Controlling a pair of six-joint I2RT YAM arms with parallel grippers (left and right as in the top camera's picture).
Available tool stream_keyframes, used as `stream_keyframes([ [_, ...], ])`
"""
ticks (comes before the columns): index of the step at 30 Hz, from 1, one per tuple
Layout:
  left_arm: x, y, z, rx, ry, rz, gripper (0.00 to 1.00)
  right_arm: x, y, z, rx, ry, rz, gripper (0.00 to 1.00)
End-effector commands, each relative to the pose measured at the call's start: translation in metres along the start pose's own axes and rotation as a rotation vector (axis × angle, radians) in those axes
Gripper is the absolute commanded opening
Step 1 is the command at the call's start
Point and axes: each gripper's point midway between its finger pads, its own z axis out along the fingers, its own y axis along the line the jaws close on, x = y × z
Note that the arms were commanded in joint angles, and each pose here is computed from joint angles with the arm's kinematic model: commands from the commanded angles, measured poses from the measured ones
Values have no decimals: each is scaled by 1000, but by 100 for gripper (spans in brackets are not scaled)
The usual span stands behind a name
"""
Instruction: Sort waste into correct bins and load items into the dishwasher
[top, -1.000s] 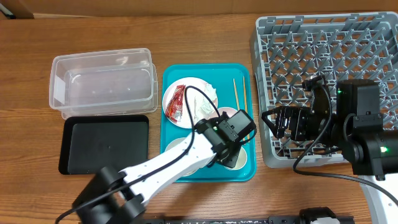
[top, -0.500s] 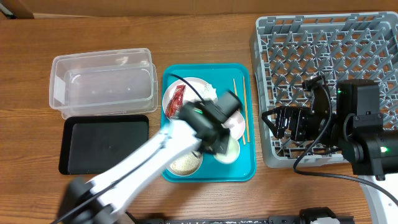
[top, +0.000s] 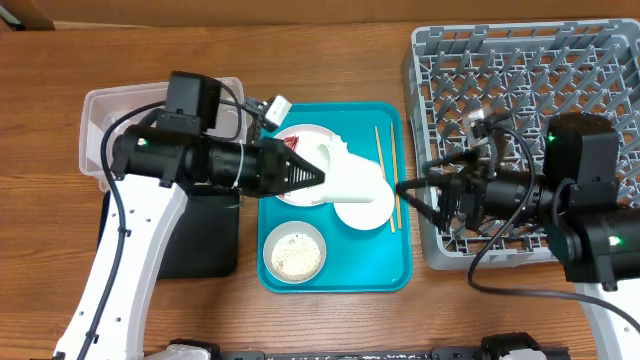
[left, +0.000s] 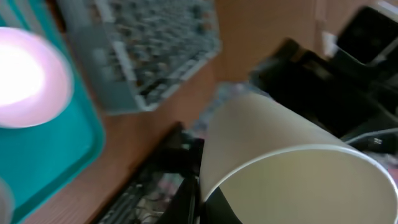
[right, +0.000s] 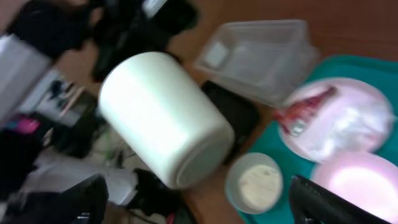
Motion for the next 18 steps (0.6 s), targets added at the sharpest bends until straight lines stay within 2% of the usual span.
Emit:
stream_keyframes([
  [1, 9, -43, -5, 251, 38, 102, 4, 1, 58, 2, -245, 25, -139, 94],
  [4, 10, -49, -7, 288, 42, 111, 4, 2, 71, 11, -280, 37, -200, 94],
  [7, 11, -51, -7, 301, 47, 109, 4, -2, 71, 20, -237, 29, -208, 94],
  [10, 13, -51, -4, 296, 56, 119, 4, -6, 77, 23, -249, 17, -221, 89],
  [12, 15, -50, -1, 286, 64, 118, 4, -9, 81, 23, -258, 7, -228, 83],
  [17, 20, -50, 6, 268, 89, 116, 4, -12, 82, 23, -261, -5, -243, 83],
  [18, 21, -50, 7, 269, 94, 117, 4, -12, 82, 23, -261, -4, -243, 86],
])
